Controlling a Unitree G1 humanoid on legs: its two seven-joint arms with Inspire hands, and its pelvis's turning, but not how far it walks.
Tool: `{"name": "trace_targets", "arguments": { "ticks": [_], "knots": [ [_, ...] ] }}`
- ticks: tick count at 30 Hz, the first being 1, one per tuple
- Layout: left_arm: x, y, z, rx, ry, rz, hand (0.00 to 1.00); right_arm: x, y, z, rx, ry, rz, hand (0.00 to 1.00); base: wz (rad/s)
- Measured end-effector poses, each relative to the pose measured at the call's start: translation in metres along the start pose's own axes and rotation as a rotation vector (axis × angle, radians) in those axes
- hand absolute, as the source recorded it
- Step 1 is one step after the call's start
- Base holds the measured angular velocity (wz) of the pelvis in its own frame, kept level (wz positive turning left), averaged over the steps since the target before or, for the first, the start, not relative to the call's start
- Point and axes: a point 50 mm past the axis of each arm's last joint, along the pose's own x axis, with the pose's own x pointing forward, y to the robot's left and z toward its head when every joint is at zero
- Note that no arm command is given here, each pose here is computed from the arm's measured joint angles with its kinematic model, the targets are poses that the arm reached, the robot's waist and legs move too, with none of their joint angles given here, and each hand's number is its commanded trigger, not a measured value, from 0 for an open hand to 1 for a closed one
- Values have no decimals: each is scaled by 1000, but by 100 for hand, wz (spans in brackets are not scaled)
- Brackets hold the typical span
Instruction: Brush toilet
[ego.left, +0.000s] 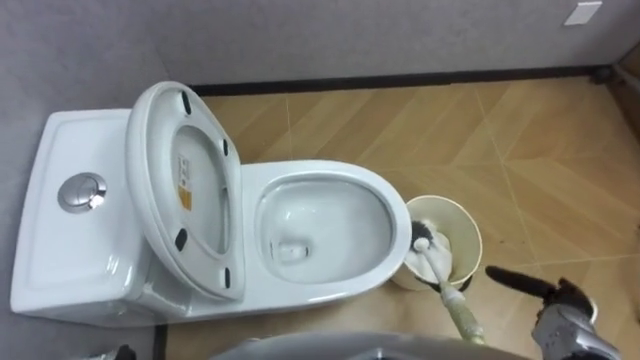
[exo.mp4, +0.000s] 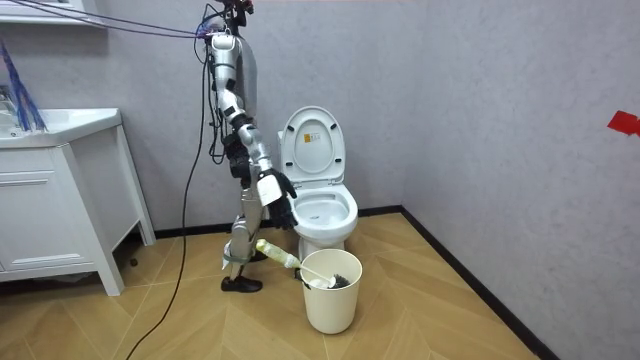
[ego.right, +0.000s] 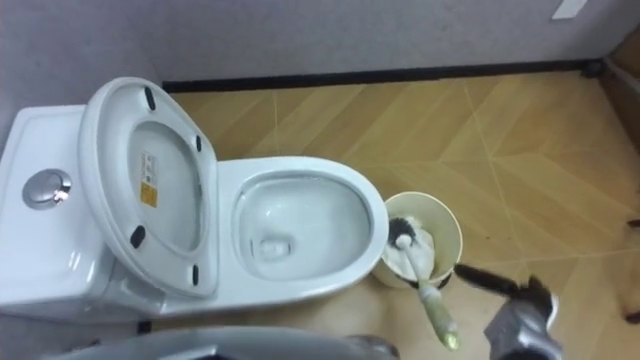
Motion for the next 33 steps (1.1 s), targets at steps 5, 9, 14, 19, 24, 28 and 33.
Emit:
{"name": "trace_targets", "arguments": {
  "ticks": [5,9,14,19,24,28,33],
  "knots": [
    [2,1,33,-40,-110,-5,0,0,22,21,-100,-87,50,0,7],
    [1,-1,56,-60,-205,-12,0,3,28,27,-149,-104,48,0,20],
    [-1,-4,82,-70,-273,-22,0,7,24,26,-217,-74,25,0,15],
    [-7,-9,119,-91,-363,-52,0,12,20,42,-231,-62,-7,0,7],
    [-14,-10,150,-139,-450,-69,0,13,18,50,-237,-82,-20,0,10],
    [-20,-13,161,-147,-499,-89,0,14,11,44,-269,-58,-38,0,12],
    [-25,-17,166,-139,-536,-101,0,15,8,45,-318,-67,-42,0,2]
  ]
}}
